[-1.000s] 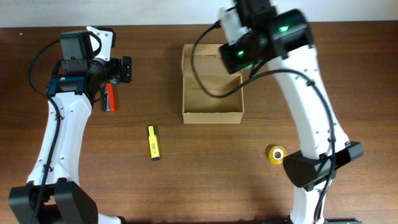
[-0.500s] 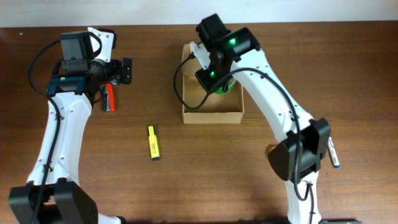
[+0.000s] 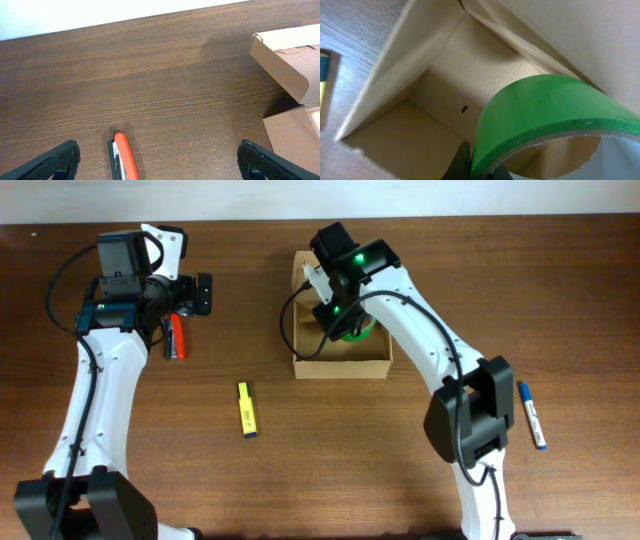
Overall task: Pack container
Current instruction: 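Carry the green tape roll into the box and release it, then move the right gripper over the blue marker, then lower the right gripper and grasp the blue marker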
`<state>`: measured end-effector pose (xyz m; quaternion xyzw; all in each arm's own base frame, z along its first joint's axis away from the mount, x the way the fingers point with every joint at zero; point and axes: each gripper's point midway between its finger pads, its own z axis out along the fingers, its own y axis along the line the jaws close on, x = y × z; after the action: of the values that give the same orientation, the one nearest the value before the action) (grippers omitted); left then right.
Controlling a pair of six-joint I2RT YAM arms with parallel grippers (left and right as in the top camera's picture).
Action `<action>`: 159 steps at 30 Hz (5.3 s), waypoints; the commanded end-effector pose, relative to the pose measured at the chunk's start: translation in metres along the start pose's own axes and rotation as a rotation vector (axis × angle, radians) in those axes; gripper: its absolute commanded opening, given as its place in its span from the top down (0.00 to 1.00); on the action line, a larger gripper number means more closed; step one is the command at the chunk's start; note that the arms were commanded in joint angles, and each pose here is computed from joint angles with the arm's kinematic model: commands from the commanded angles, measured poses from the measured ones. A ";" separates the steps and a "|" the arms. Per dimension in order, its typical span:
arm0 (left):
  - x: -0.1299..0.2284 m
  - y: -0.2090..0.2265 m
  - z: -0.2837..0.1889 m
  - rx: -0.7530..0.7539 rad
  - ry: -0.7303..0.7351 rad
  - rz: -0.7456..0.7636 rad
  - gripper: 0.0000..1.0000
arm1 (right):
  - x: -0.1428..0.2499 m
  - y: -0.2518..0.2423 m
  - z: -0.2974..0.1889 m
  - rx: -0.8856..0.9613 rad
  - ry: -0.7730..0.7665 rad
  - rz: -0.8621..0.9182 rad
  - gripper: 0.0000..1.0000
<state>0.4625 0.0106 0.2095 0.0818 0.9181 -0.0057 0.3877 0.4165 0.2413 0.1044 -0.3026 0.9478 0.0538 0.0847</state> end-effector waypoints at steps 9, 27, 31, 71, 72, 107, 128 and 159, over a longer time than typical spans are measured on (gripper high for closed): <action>-0.004 0.001 0.001 -0.001 -0.003 0.029 0.00 | 0.015 -0.023 0.037 0.018 0.084 0.039 0.96; -0.004 0.004 0.001 -0.019 0.000 0.040 0.00 | 0.024 -0.033 0.058 -0.004 0.128 0.071 0.71; -0.005 0.004 0.001 -0.020 -0.007 0.041 0.00 | 0.023 -0.030 0.052 -0.004 0.126 0.064 0.53; -0.005 0.009 0.001 -0.047 -0.004 0.049 0.01 | 0.239 -0.115 -0.237 0.478 -0.333 0.393 0.01; -0.005 0.009 0.001 -0.047 -0.004 0.048 0.01 | 0.249 -0.116 -0.232 0.491 -0.332 0.412 0.01; 0.008 0.017 0.014 -0.085 0.048 0.044 0.01 | 0.318 -0.244 -0.085 0.179 0.081 0.668 0.06; 0.007 0.018 0.017 -0.089 0.044 0.045 0.00 | 0.351 -0.253 -0.028 0.046 0.222 0.664 0.10; 0.007 0.018 0.017 -0.089 0.044 0.045 0.00 | 0.379 -0.223 0.027 0.036 0.463 0.545 0.22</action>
<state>0.4683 0.0265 0.1908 0.0788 0.9259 0.0390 0.3673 0.2485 -0.1552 0.0023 -0.0278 0.9918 -0.0073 -0.1242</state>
